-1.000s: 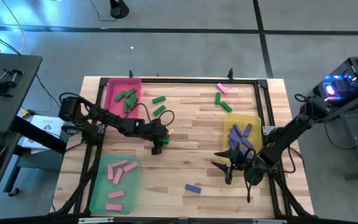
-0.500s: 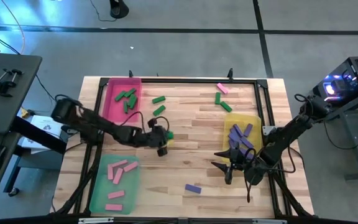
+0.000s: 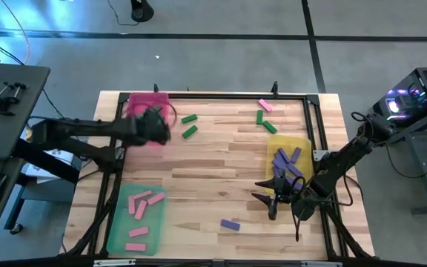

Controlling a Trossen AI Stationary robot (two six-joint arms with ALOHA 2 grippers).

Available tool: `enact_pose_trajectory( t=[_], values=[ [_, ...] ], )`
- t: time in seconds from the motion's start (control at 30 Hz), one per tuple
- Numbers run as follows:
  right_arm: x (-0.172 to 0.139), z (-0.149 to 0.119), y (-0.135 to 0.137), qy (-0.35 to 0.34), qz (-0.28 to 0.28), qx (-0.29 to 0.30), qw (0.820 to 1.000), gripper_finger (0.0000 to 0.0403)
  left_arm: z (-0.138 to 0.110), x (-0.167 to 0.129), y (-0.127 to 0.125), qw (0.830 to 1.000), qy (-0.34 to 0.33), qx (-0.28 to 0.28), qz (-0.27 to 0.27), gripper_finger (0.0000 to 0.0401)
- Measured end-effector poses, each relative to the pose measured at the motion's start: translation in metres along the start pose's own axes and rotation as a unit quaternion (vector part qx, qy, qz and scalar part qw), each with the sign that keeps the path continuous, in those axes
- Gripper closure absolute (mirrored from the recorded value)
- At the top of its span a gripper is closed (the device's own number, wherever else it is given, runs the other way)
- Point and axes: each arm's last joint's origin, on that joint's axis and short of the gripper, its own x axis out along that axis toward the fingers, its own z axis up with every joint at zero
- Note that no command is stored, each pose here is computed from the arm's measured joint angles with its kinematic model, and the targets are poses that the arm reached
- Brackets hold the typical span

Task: Sort blocks
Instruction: Put the green block into the pink bin

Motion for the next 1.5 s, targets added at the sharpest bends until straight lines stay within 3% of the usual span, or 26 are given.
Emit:
enact_pose_trajectory(
  t=[0.2, 0.43, 0.6, 1.17, 1.33, 1.5],
  values=[
    [0.000, 0.000, 0.000, 0.000, 0.000, -0.002, 1.000, 0.0215, -0.005, 0.046, 0.028, 0.990, 0.130, -0.045, -0.033, 0.0299],
    [0.000, 0.000, 0.000, 0.001, -0.001, -0.004, 1.000, 0.0215, -0.026, 0.072, 0.035, 0.982, 0.180, -0.053, -0.007, 0.0299],
    [0.000, 0.000, 0.000, 0.001, -0.001, -0.003, 1.000, 0.0215, -0.032, 0.077, 0.039, 0.982, 0.181, -0.055, 0.018, 0.0279],
    [0.000, 0.000, 0.000, 0.002, 0.000, -0.003, 1.000, 0.0215, -0.024, 0.081, 0.043, 0.986, 0.151, -0.073, 0.014, 0.0196],
    [0.000, -0.001, 0.000, 0.003, -0.001, -0.005, 1.000, 0.0215, -0.021, 0.071, 0.040, 0.990, 0.128, -0.060, -0.032, 0.0196],
    [0.005, -0.008, 0.002, 0.006, -0.003, -0.009, 1.000, 0.0215, -0.016, 0.051, 0.030, 0.992, 0.062, -0.056, -0.092, 0.0196]
  ],
)
